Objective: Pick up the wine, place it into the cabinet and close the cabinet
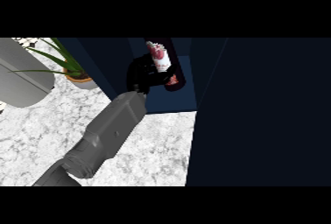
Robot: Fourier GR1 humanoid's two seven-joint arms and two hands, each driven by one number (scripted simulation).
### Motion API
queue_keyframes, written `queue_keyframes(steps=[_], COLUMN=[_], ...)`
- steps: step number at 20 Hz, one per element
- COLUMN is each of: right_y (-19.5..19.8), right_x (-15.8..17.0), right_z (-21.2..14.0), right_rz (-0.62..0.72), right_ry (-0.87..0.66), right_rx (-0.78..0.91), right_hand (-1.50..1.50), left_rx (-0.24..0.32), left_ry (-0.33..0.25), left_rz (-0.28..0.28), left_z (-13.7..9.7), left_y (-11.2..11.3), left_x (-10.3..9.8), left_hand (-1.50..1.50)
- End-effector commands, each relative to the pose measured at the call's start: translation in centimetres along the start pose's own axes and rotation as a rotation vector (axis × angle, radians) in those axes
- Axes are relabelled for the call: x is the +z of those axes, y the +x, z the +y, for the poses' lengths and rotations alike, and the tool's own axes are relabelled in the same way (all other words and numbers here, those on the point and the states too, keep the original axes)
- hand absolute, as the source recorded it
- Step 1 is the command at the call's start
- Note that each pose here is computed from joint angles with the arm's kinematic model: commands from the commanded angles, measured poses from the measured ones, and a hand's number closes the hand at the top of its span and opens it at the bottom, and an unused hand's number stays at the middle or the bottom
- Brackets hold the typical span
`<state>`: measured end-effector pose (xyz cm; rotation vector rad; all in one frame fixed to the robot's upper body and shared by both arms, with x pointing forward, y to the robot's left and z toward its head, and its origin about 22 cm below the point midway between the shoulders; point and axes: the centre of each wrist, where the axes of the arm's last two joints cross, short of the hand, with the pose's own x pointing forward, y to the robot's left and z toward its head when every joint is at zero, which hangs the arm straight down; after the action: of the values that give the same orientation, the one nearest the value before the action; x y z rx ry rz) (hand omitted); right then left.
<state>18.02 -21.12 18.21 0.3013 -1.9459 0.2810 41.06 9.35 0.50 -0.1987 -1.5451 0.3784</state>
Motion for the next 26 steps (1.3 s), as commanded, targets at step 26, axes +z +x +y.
queue_keyframes(steps=[26], right_y=[-0.5], right_x=[-1.5], right_z=[1.0], right_rz=[-0.031], right_ry=[0.067], right_rx=[-0.032], right_hand=[-1.5], left_rx=[0.093], left_ry=[0.066], left_rz=[-0.058], left_z=[-0.7], left_y=[-2.0], left_x=[2.5], left_hand=[1.5])
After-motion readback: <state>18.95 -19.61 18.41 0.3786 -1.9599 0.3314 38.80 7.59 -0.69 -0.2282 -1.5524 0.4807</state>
